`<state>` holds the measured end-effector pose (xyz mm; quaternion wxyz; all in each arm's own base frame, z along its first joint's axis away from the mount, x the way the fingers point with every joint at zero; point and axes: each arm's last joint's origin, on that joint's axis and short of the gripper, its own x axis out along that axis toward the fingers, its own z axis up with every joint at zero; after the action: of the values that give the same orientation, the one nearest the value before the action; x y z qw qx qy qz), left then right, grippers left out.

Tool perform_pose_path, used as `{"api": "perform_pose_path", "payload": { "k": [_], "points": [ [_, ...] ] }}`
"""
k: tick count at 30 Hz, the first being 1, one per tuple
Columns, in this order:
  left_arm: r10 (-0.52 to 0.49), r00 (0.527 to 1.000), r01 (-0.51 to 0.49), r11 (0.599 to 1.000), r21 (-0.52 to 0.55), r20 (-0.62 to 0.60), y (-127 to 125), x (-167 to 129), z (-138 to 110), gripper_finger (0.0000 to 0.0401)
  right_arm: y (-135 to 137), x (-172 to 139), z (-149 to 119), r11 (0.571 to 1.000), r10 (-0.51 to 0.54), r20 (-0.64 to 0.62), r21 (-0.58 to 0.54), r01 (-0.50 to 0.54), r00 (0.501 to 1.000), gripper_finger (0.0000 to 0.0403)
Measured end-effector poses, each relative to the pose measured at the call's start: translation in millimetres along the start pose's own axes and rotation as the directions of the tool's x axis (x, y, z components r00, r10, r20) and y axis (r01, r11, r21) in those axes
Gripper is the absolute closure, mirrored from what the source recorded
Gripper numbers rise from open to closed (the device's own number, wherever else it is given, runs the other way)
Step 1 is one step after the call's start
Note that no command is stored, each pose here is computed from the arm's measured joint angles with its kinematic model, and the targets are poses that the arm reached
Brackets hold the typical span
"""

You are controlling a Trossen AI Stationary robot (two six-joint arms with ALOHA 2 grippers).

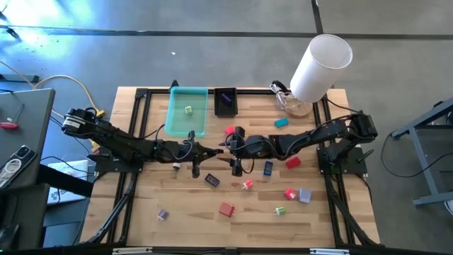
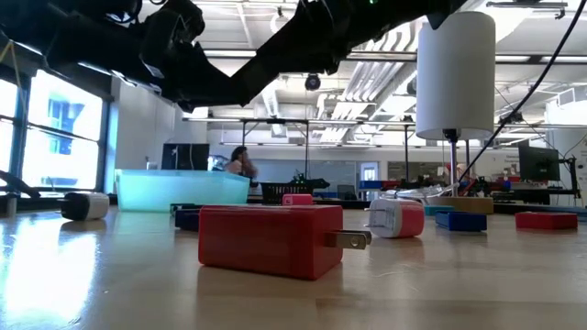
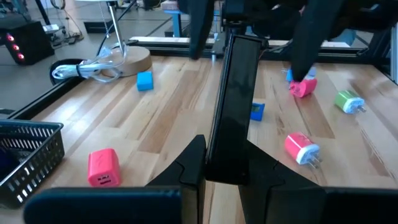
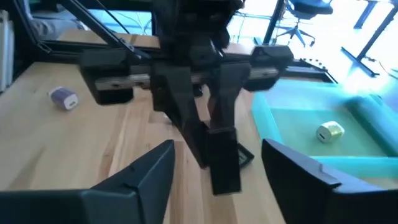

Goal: Pick & Place Office items
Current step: Put the bottom black timer into the black bin

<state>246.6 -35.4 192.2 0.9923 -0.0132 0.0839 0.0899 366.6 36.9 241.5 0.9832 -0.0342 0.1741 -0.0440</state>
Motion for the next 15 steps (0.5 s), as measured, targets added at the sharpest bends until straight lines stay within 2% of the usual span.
{"api": "perform_pose_path", "payload": {
  "k": [8,15],
  "points": [
    [-0.001,1.0,0.002,0.999,-0.041,0.024,-0.2,0.0,2.5,0.035,-0.8,0.1,1.7,1.0,-0.001,0.017,-0.014,0.001,1.0,0.0263],
    [-0.003,0.999,0.005,0.999,-0.052,0.047,-0.4,0.0,4.9,0.035,-0.8,0.1,1.6,1.0,-0.001,0.016,-0.015,0.001,1.0,0.0302]
  ]
}}
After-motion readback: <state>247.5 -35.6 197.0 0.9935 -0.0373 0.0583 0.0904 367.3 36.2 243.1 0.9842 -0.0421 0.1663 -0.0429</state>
